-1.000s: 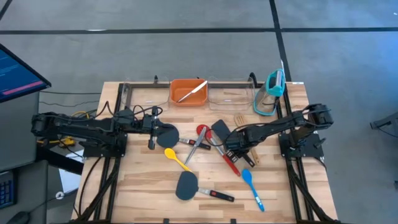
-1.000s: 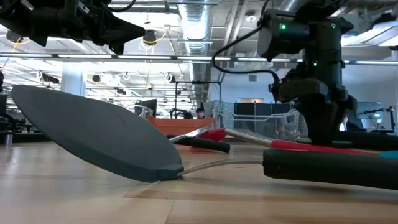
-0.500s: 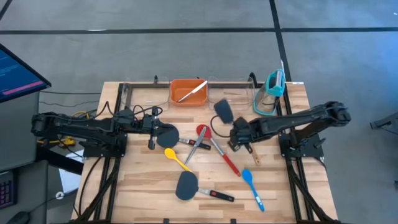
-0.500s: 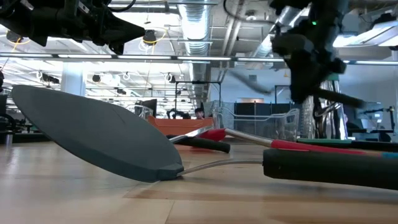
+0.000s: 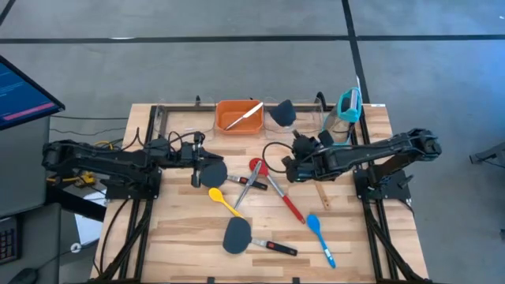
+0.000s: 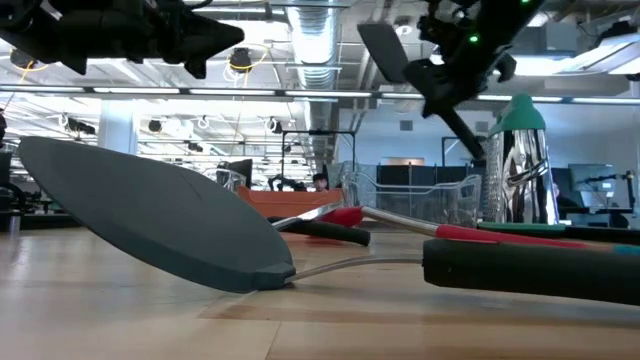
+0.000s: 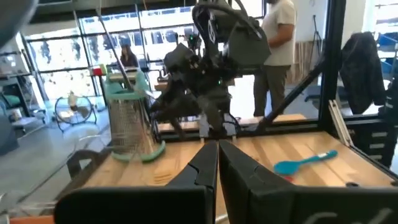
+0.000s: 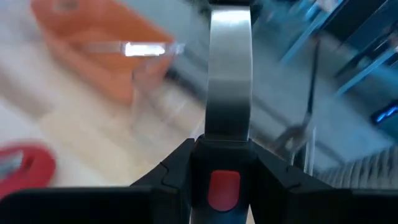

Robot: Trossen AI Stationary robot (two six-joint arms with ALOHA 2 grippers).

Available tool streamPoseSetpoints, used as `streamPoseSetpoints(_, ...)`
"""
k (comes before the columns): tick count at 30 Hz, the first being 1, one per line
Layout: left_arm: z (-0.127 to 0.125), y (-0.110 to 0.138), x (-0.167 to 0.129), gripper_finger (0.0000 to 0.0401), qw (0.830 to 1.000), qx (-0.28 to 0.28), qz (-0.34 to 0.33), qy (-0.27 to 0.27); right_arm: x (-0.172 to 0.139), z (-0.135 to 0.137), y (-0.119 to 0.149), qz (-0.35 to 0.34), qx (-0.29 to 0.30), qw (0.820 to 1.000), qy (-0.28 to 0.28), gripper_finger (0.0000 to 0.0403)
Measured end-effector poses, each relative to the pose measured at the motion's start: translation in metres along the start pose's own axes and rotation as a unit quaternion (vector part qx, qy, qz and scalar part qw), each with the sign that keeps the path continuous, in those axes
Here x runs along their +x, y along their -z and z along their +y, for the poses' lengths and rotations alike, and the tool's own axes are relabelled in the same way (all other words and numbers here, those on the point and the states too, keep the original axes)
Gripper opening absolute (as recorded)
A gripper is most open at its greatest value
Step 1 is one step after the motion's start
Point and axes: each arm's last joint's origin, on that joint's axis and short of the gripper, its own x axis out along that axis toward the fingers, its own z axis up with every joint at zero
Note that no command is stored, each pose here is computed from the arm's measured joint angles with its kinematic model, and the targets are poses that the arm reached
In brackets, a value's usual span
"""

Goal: Pick & Place Kitchen Items
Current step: Put the black spatula into the left transparent bin

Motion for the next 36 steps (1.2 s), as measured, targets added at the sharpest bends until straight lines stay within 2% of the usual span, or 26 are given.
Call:
streamPoseSetpoints(3, 0.002, 0.003, 0.007, 0.0002, 1.0, 0.004, -0.014, -0.027, 0.002, 0.009, -0.005, -0.03, -0.003, 1.0, 0.004, 0.0102)
streamPoseSetpoints(6, 0.007, 0.012, 0.015, 0.0002, 0.994, 0.012, 0.002, -0.11, 0.001, 0.014, -0.012, -0.048, -0.019, 0.999, -0.008, 0.0102)
streamPoseSetpoints(8, 0.013, 0.021, 0.019, 0.0002, 0.988, 0.014, 0.019, -0.152, 0.0, 0.017, -0.017, -0.055, -0.03, 0.998, -0.027, 0.0102)
streamPoseSetpoints(11, 0.021, 0.029, 0.024, 0.0002, 0.986, 0.016, 0.019, -0.167, -0.003, 0.019, -0.025, -0.059, -0.043, 0.994, -0.075, 0.0102)
streamPoseSetpoints(13, 0.027, 0.032, 0.027, 0.0002, 0.989, 0.028, 0.006, -0.143, -0.005, 0.02, -0.03, -0.064, -0.056, 0.99, -0.116, 0.0102)
streamPoseSetpoints(15, 0.034, 0.033, 0.033, 0.0002, 0.994, 0.054, -0.005, -0.094, -0.003, 0.023, -0.036, -0.073, -0.067, 0.982, -0.162, 0.0102)
streamPoseSetpoints(20, 0.058, 0.033, 0.055, 0.0002, 0.997, 0.071, -0.011, -0.014, 0.008, 0.024, -0.052, -0.098, -0.069, 0.953, -0.278, 0.0102)
streamPoseSetpoints(24, 0.065, 0.033, 0.071, 0.0002, 0.985, 0.13, -0.036, 0.111, 0.018, 0.02, -0.06, -0.112, -0.06, 0.943, -0.308, 0.0102)
streamPoseSetpoints(25, 0.066, 0.032, 0.074, 0.0002, 0.982, 0.134, -0.042, 0.125, 0.019, 0.019, -0.061, -0.112, -0.059, 0.943, -0.306, 0.0102)
streamPoseSetpoints(27, 0.067, 0.029, 0.079, 0.0002, 0.981, 0.136, -0.05, 0.128, 0.022, 0.018, -0.061, -0.11, -0.058, 0.944, -0.304, 0.0102)
streamPoseSetpoints(32, 0.072, 0.024, 0.083, 0.0002, 0.985, 0.136, -0.053, 0.09, 0.022, 0.018, -0.061, -0.11, -0.055, 0.945, -0.304, 0.0102)
streamPoseSetpoints(36, 0.072, 0.022, 0.084, 0.0002, 0.993, 0.092, -0.049, 0.061, 0.022, 0.018, -0.064, -0.121, -0.041, 0.945, -0.3, 0.0102)
